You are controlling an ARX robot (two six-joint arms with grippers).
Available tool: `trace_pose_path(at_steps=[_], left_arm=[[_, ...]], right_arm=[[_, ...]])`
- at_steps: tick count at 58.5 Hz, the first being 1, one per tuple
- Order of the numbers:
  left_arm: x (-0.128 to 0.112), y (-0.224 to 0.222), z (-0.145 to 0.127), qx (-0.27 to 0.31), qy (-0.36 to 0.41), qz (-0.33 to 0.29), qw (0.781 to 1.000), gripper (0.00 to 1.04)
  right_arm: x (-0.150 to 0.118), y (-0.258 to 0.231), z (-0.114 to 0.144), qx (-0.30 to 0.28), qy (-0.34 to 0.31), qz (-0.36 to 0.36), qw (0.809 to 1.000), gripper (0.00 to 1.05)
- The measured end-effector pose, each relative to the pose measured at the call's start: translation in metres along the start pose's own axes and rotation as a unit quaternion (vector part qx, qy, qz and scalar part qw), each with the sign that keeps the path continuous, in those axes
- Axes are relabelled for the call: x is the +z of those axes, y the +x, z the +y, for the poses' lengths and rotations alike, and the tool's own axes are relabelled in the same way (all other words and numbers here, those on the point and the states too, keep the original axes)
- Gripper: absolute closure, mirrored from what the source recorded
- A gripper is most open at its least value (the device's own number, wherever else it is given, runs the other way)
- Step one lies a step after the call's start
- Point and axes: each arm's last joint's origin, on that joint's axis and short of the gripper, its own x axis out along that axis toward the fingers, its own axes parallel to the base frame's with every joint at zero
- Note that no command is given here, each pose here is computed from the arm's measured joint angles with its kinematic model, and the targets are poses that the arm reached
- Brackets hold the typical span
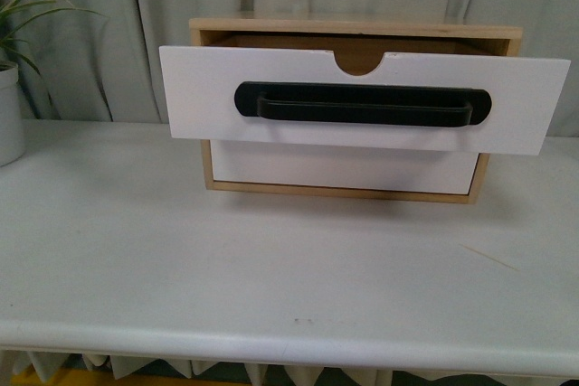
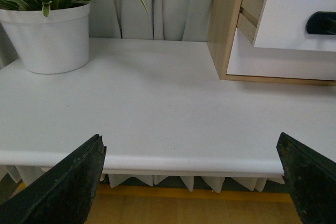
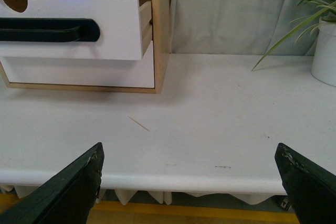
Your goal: Close drawer sideways
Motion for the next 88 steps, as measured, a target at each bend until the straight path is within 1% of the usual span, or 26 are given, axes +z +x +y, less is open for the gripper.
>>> trace_pose_path(at_steps=[39,41,42,43,44,45,46,48,50,52,55,57,58,61,62,63,64,65,67,68,74,78,82,88], left_arm=[[0.0,0.0,0.0,0.0,0.0,0.0,1.0,0.06],[-0.001,0.0,0.0,0.009,-0.003,0.009,1.0,0.06],[-0.001,0.001,0.0,0.051,-0.011,0.026,0.998,0.06],[-0.002,0.001,0.0,0.066,-0.015,0.038,0.997,0.06],[-0.002,0.001,-0.001,0.096,-0.02,0.06,0.993,0.06],[-0.002,0.002,-0.001,0.102,-0.02,0.071,0.992,0.06],[-0.002,0.003,-0.002,0.141,-0.026,0.086,0.986,0.06],[-0.002,0.005,-0.003,0.174,-0.03,0.102,0.979,0.06],[-0.002,0.006,-0.004,0.196,-0.038,0.112,0.973,0.06],[0.0,0.008,-0.005,0.206,-0.05,0.118,0.97,0.06],[0.011,0.015,-0.009,0.204,-0.11,0.113,0.966,0.06],[0.019,0.022,-0.013,0.19,-0.152,0.109,0.964,0.06],[0.022,0.025,-0.015,0.183,-0.169,0.11,0.962,0.06],[0.028,0.034,-0.02,0.167,-0.213,0.112,0.956,0.06],[0.03,0.037,-0.023,0.163,-0.234,0.112,0.952,0.06],[0.031,0.039,-0.024,0.159,-0.239,0.113,0.951,0.06],[0.033,0.043,-0.026,0.154,-0.261,0.112,0.946,0.06],[0.034,0.045,-0.027,0.15,-0.265,0.113,0.946,0.06],[0.038,0.053,-0.032,0.144,-0.299,0.107,0.937,0.06],[0.039,0.054,-0.034,0.142,-0.302,0.107,0.937,0.06],[0.054,0.075,-0.05,0.111,-0.363,0.092,0.921,0.06],[0.064,0.088,-0.061,0.095,-0.384,0.086,0.914,0.06],[0.07,0.101,-0.072,0.082,-0.395,0.087,0.911,0.06],[0.073,0.12,-0.087,0.065,-0.407,0.095,0.906,0.06]], right_arm=[[0.0,0.0,0.0,0.0,0.0,0.0,1.0,0.09],[-0.001,0.0,0.001,0.01,-0.013,0.021,1.0,0.09],[-0.001,0.0,0.001,0.014,-0.016,0.03,0.999,0.09],[-0.001,0.001,0.001,0.021,-0.032,0.051,0.998,0.09],[-0.001,0.002,0.001,0.023,-0.038,0.059,0.997,0.09],[0.0,0.003,0.002,0.029,-0.048,0.07,0.996,0.09],[0.001,0.004,0.002,0.031,-0.055,0.075,0.995,0.09],[0.004,0.007,0.002,0.037,-0.075,0.082,0.993,0.09],[0.008,0.011,0.002,0.043,-0.098,0.084,0.991,0.09],[0.013,0.016,0.003,0.048,-0.12,0.082,0.988,0.09],[0.026,0.03,0.007,0.064,-0.19,0.069,0.977,0.09],[0.03,0.036,0.01,0.075,-0.227,0.06,0.969,0.09],[0.032,0.042,0.013,0.084,-0.256,0.053,0.962,0.09],[0.034,0.049,0.017,0.094,-0.297,0.041,0.949,0.09],[0.035,0.052,0.019,0.1,-0.316,0.036,0.943,0.09],[0.035,0.056,0.021,0.106,-0.335,0.032,0.936,0.09],[0.035,0.057,0.022,0.109,-0.339,0.031,0.934,0.09],[0.035,0.061,0.024,0.115,-0.361,0.028,0.925,0.09],[0.035,0.066,0.027,0.123,-0.38,0.025,0.916,0.09],[0.035,0.069,0.029,0.128,-0.398,0.023,0.908,0.09],[0.028,0.083,0.035,0.143,-0.446,0.015,0.883,0.09],[0.024,0.092,0.038,0.148,-0.47,0.011,0.87,0.09],[0.022,0.1,0.041,0.147,-0.485,0.008,0.862,0.09],[0.021,0.113,0.044,0.144,-0.502,0.001,0.852,0.09]])
